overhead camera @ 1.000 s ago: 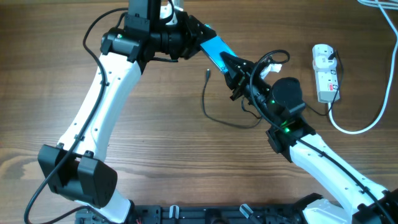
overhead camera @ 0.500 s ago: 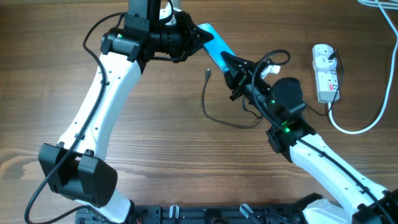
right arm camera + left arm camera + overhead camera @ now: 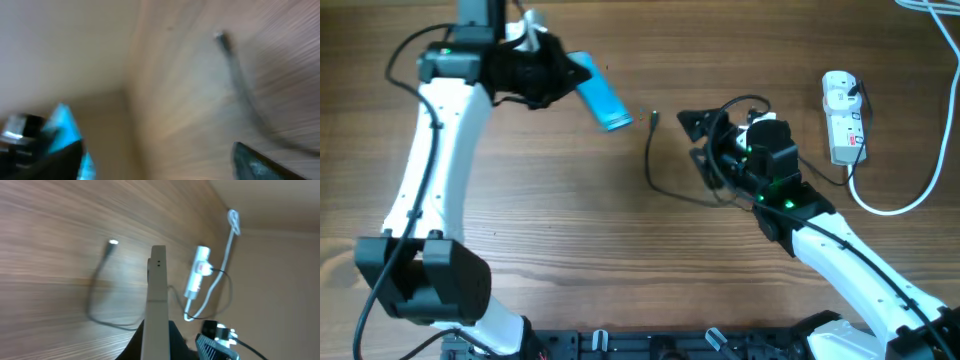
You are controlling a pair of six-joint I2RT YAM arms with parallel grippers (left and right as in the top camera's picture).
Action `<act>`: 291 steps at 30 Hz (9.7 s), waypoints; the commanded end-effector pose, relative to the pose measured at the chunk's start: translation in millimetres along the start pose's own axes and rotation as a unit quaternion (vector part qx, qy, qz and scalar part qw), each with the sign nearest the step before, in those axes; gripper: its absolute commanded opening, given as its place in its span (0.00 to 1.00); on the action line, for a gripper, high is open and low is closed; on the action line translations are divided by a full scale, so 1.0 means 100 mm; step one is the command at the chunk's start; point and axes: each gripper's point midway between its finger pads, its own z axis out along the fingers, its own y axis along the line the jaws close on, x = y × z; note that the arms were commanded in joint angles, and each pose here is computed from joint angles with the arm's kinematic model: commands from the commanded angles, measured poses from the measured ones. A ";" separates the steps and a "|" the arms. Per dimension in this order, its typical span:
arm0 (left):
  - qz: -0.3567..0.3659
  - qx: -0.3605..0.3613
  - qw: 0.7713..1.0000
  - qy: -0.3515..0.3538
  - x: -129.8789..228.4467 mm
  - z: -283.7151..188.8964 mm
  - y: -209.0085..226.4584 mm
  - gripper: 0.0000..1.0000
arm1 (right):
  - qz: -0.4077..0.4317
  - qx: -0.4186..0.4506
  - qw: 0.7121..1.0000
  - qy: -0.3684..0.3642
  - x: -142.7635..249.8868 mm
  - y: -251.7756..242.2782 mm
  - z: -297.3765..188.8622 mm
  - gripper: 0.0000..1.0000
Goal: Plug charger to phone and switch on socket
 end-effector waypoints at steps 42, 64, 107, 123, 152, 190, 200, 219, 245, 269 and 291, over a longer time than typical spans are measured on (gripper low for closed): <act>-0.053 0.211 0.976 0.013 -0.33 -0.97 0.13 0.04 | -0.363 0.289 0.865 0.192 -0.20 -0.98 1.81 0.24; -0.056 0.210 0.976 0.015 -0.32 -0.96 0.13 0.04 | -0.384 0.367 0.834 0.149 -0.15 -1.06 1.68 0.04; 0.026 0.214 0.974 0.064 0.00 -0.63 -0.21 0.04 | -0.404 -0.190 0.794 0.413 1.44 1.07 -0.82 0.05; 0.143 0.352 0.920 0.097 0.27 -0.84 -0.65 0.04 | -0.303 -0.285 0.805 0.422 1.48 1.22 -0.65 0.04; 0.146 0.342 0.919 0.133 0.49 -0.65 -0.77 0.04 | -0.297 -0.291 0.821 0.391 1.39 1.36 -0.58 0.04; 0.155 0.357 0.911 0.137 0.48 -0.67 -0.87 0.04 | -0.273 -0.283 0.838 0.377 1.27 1.41 -0.55 0.04; 0.157 0.355 0.911 0.139 0.49 -0.65 -0.88 0.04 | -0.274 -0.284 0.838 0.377 1.27 1.42 -0.55 0.04; 0.144 0.365 0.910 0.130 0.39 -0.75 -0.84 0.04 | -0.263 -0.278 0.840 0.384 1.28 1.41 -0.56 0.04; 0.151 0.370 0.905 0.144 0.49 -0.71 -0.91 0.04 | -0.270 -0.288 0.840 0.372 1.21 1.45 -0.57 0.04; 0.163 0.391 0.893 0.149 0.52 -0.77 -0.95 0.04 | -0.258 -0.287 0.857 0.342 1.08 1.53 -0.52 0.04; 0.176 0.386 0.884 0.196 0.86 -0.56 -1.13 0.04 | -0.258 -0.289 0.882 0.269 0.71 1.57 -0.30 0.04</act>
